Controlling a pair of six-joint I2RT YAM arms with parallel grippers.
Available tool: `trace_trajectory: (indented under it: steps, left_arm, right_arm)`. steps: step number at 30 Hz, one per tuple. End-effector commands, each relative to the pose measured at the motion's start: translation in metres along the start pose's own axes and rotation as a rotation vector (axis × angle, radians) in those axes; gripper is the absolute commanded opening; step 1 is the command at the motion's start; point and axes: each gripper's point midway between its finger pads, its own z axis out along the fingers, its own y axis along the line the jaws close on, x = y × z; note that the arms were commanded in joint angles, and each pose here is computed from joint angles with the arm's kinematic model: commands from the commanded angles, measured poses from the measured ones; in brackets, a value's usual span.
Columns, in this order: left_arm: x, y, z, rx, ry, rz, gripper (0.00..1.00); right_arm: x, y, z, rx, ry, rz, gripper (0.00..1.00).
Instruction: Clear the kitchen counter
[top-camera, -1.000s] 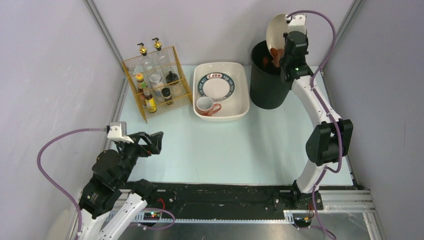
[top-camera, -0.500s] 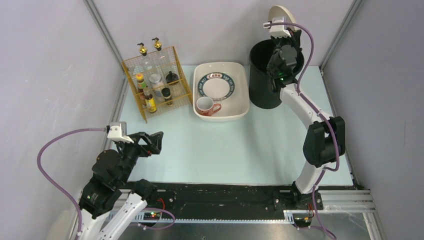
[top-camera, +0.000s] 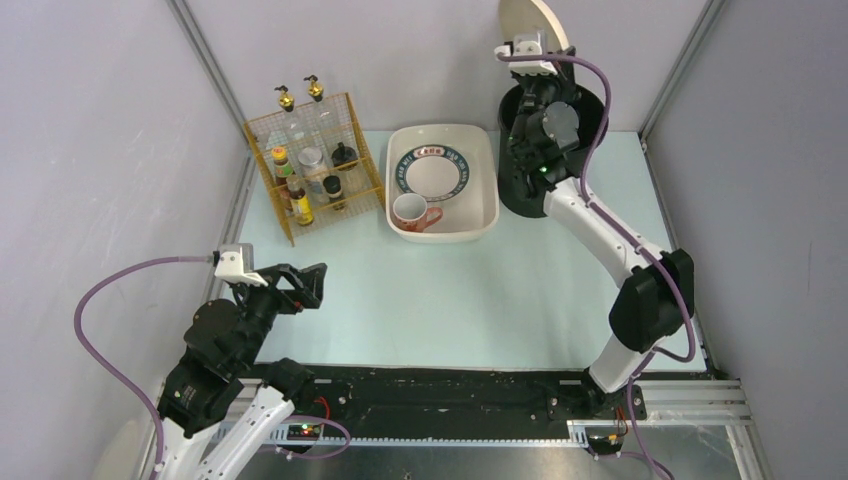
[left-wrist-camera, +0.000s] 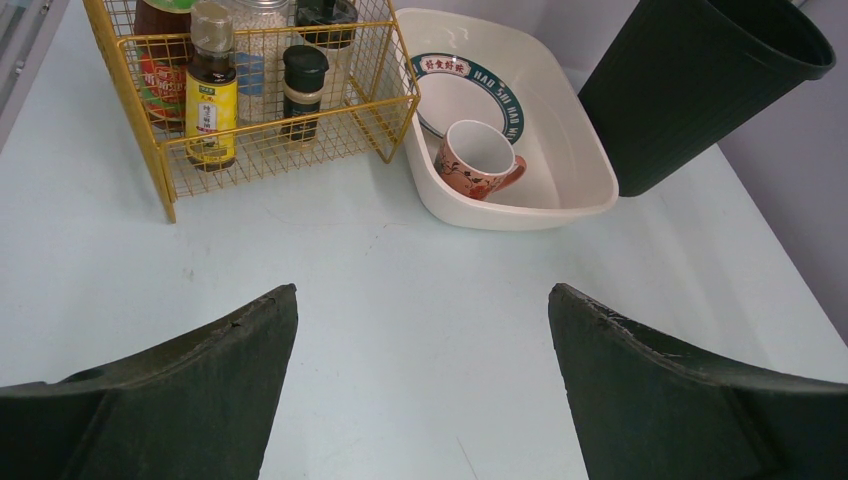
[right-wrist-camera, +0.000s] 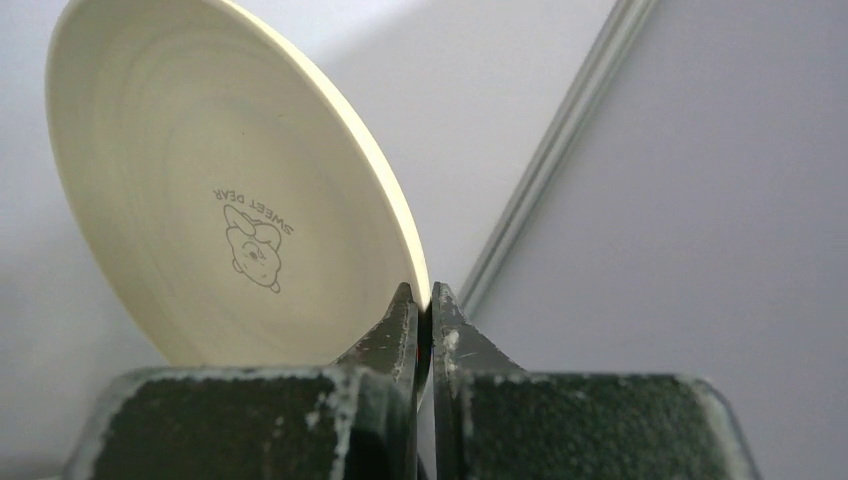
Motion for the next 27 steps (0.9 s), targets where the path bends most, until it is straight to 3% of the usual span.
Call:
trace_trajectory:
  steps: [1, 6, 14, 21, 27]
  left_arm:
    - [-0.002, -0.001, 0.003, 0.004, -0.020, -0.005, 0.98]
    - [-0.002, -0.001, 0.004, -0.001, -0.017, -0.004, 0.98]
    - [-0.002, 0.001, 0.004, -0.010, -0.018, -0.003, 0.98]
    - [-0.001, 0.001, 0.005, -0.014, -0.015, -0.003, 0.98]
    - [-0.001, 0.001, 0.006, -0.016, -0.011, 0.000, 0.98]
  right_arm:
    - [-0.068, -0.032, -0.014, 0.024, -0.095, 0.195, 0.00]
    - [-0.084, -0.001, -0.030, -0.136, -0.052, 0.315, 0.00]
    - [-0.091, 0.058, -0.043, -0.413, 0.135, 0.638, 0.00]
    - [-0.050, 0.135, -0.062, -0.618, 0.393, 0.797, 0.00]
    - [-0.019, 0.182, -0.073, -0.646, 0.561, 0.947, 0.00]
